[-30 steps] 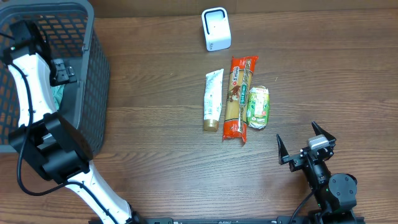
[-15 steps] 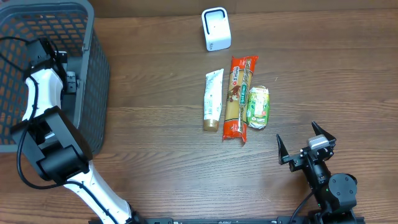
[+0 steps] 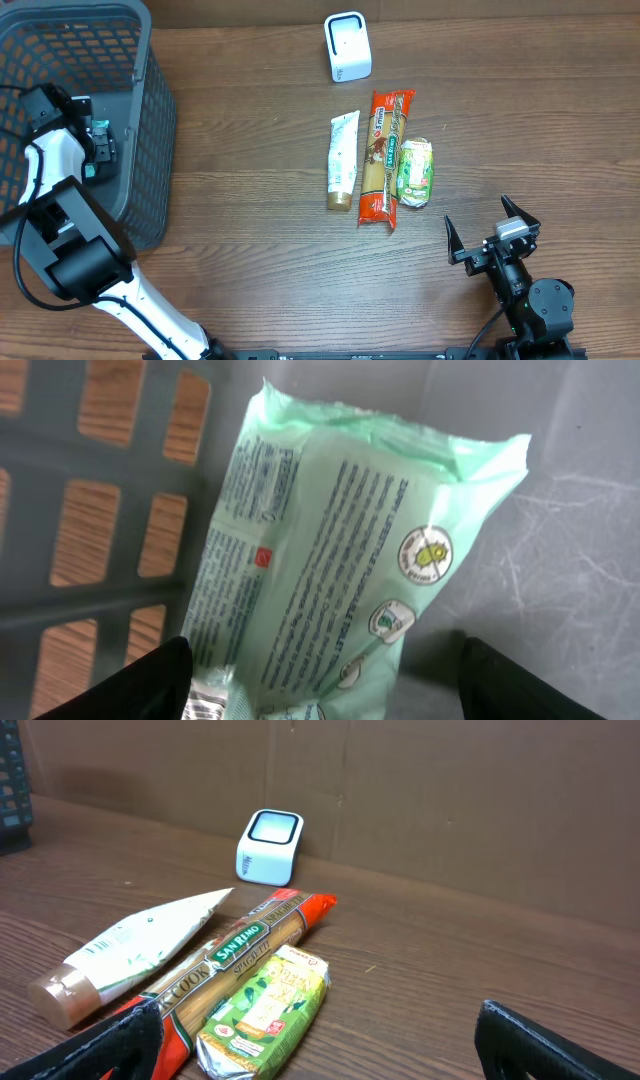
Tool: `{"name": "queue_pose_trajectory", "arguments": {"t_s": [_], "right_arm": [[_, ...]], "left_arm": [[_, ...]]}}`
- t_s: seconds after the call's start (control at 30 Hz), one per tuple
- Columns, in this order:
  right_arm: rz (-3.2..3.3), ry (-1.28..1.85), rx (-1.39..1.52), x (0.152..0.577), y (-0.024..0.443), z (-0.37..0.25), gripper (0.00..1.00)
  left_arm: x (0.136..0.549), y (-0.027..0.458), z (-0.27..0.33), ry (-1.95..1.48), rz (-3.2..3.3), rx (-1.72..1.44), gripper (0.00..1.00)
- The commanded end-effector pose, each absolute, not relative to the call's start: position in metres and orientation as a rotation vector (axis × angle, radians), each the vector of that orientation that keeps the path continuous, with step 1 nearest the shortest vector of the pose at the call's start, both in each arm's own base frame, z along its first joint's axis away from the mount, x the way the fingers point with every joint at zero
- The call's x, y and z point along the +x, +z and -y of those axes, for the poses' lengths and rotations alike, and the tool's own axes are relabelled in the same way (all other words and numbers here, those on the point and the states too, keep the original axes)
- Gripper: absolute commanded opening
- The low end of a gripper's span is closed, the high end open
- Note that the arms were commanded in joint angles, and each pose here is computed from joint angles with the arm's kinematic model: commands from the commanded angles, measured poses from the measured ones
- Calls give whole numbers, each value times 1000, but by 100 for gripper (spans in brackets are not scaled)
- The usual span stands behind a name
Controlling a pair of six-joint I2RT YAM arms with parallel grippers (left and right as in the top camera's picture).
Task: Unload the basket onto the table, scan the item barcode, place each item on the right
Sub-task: 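Reach into the basket and grasp the green wipes pack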
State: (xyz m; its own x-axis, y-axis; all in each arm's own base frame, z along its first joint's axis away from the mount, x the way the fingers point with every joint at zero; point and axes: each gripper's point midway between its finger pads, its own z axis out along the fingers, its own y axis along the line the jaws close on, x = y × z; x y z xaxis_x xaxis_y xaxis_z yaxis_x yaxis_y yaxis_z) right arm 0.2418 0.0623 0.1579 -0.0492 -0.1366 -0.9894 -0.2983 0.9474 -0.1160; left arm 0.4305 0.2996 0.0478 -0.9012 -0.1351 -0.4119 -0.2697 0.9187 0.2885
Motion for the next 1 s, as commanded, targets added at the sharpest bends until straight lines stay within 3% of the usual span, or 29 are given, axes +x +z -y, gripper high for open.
{"name": "queue_pose_trajectory", "arguments": {"t_s": [0.0,0.23,0.33,0.43,0.57,0.77,0.97], "right_arm": [[-1623,132,-337,242,156,-62,100],[-1623,131,-337,242,156,-62,100],[-1623,131,-337,242,156,-62,100],[-1623,131,-337,242,156,-62,100],[-1623,131,-337,242,156,-62,100],[-1623,131,-337,242,156,-62,100],[-1623,131,-337,242,156,-62,100]], "left_arm": [[433,38,-284,351,-2692,-294,77],[434,19,-280,297,-2707,-346,76],[434,17,-280,293,-2708,-359,55],[433,17,-280,293,-2708,-359,27],[432,16,-278,288,-2718,-359,4],[431,28,-276,255,-2695,-502,4],[438,93,-280,255,-2558,-637,4]]}}
